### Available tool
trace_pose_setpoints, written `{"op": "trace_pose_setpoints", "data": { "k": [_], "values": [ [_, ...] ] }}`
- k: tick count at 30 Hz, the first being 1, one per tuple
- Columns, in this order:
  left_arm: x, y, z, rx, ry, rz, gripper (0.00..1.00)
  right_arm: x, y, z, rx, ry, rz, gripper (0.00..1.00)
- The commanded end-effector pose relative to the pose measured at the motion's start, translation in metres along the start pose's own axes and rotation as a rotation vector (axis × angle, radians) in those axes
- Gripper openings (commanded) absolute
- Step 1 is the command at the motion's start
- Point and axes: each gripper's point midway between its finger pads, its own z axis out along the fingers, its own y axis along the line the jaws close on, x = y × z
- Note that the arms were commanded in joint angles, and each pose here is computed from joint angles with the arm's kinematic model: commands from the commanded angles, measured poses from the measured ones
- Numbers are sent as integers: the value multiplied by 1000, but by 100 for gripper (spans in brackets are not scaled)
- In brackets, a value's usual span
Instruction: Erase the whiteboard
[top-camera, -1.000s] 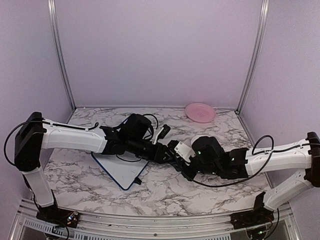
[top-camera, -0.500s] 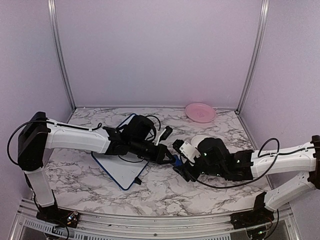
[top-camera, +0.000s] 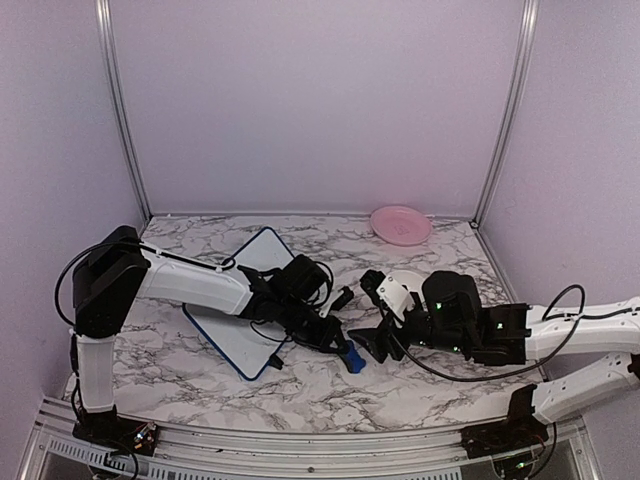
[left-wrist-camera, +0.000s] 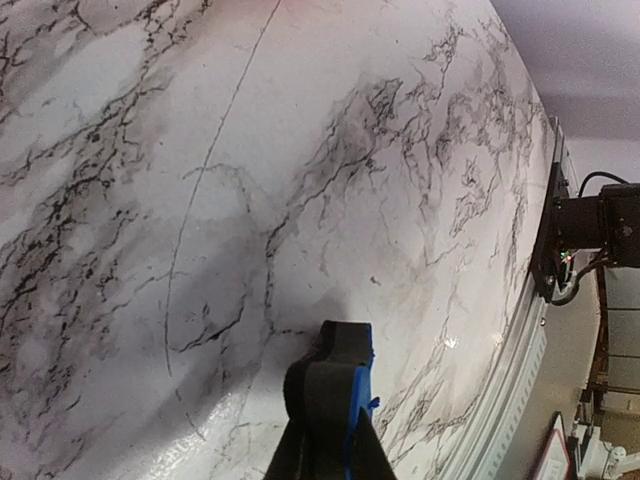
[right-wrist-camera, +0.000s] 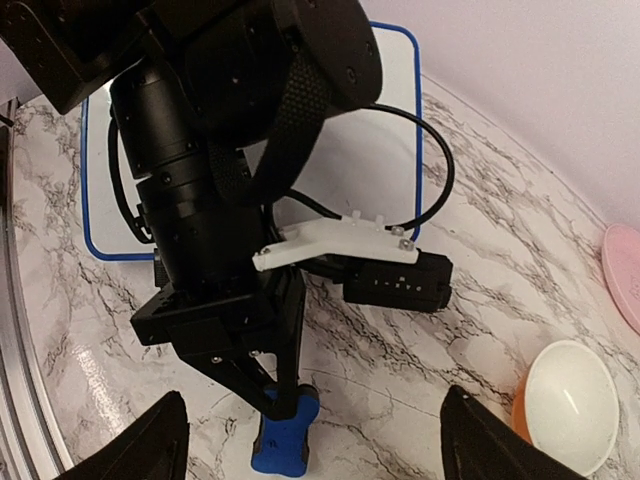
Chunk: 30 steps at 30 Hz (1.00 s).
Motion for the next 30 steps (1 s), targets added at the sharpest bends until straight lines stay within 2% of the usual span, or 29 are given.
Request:
{"op": "trace_pose_setpoints", "data": {
  "k": [1, 5, 9, 16, 18, 20, 25, 30],
  "values": [
    [14, 8, 9, -55, 81, 14, 5, -14, 4, -4, -20, -54, 15, 83],
    [9, 25, 5, -173, 63, 19, 27, -13, 3, -4, -19, -56, 23, 84],
    [1, 37, -4, -269, 36, 32, 41, -9, 1, -2, -18, -50, 27, 85],
    [-22, 27, -26, -310, -33, 86, 50, -10, -11, -6, -20, -72, 110, 87],
    [-32, 21, -38, -313, -65, 103, 52, -14, -19, -10, -13, -93, 146, 91],
    [-44, 13, -52, -305, -106, 112, 55, -19, -29, -13, -3, -112, 181, 98],
    [-88, 0, -107, -291, -254, 125, 68, -25, -56, -9, 50, -108, 257, 98],
    [-135, -7, -175, -284, -429, 123, 95, -31, -87, 2, 106, -90, 333, 98]
  ]
}}
